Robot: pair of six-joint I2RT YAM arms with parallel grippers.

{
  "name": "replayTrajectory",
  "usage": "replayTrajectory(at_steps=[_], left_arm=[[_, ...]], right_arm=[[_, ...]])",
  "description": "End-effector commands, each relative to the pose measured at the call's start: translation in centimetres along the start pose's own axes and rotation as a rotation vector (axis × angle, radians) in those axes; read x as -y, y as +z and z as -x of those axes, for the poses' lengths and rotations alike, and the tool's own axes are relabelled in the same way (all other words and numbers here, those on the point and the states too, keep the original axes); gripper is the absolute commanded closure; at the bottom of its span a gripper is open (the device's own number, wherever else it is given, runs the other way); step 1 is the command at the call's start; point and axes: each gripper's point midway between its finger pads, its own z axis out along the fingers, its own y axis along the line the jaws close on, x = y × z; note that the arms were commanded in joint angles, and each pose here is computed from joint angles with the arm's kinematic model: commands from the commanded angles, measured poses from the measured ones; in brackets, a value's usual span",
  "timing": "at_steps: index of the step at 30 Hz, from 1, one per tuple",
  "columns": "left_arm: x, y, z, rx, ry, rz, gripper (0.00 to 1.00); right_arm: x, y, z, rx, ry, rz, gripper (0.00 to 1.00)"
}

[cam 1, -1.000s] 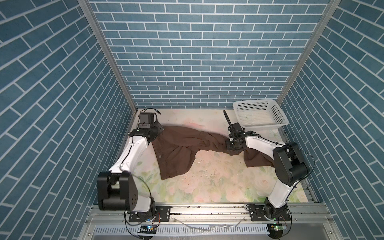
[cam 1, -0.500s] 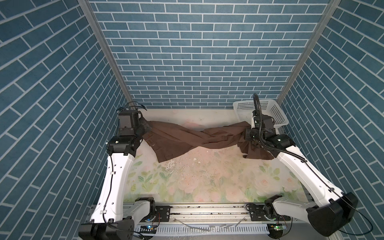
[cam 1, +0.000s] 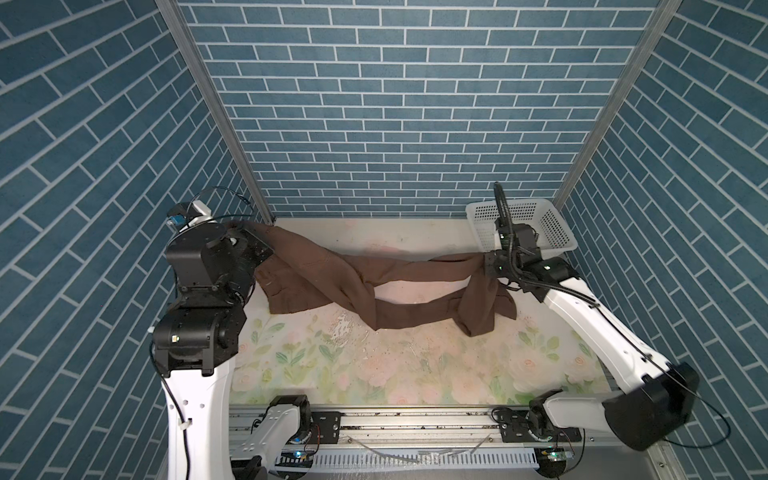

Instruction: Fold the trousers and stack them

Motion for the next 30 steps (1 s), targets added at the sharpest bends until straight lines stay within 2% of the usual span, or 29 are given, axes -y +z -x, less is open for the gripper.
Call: replayTrajectory(at_steps=[1,9,13,16,20,22,24,27,29,30], left_arm=[[-0.2,-1.0,1.2,0.041,0.008,0.014,1.00],[-0.1,0.0,-0.4,-0.017,0.003,-0.004,1.00],[0.0,0.7,-0.8,-0.029,-0.005,-0.010,1.00],[0.1,1.1,-1.1,-0.040,-0.006,-0.011,1.00],[0.1,1.4,-1.3,-0.052,0.001,-0.011,1.00],[-0.1,1.4,-1.4,-0.052,0.011,-0.004,1.00],[-0.3,1.4,-1.3,-0.051,0.022,0.010,1.00],[-0.4,1.7,-1.6,-0.062,0.034,0.016,1.00],[-0.5,2.0,-2.0,-0.069,0.036,0.017,1.00],[-0.7,2.1,-2.1,-0.069,0.034,0.018,1.00]], right_arm=[[-1.1,0.5,5.7,0.119,0.006,0.024,1.00],[-4.3,-1.4,15.5,0.284,0.043,0.139,1.00],[-6.3,-3.1,19.9,0.386,0.009,0.172,1.00],[-8.7,-2.8,21.4,0.405,-0.044,0.206,1.00],[-12.0,1.2,19.3,0.298,-0.117,0.231,1.00],[-13.8,4.0,16.6,0.206,-0.155,0.258,0.95],[-14.8,6.4,13.5,0.109,-0.171,0.267,0.94],[-14.4,9.1,8.9,0.020,-0.124,0.257,0.93],[-13.6,9.9,6.5,0.001,-0.113,0.241,0.85],[-13.0,10.1,5.4,-0.012,-0.110,0.227,0.74]])
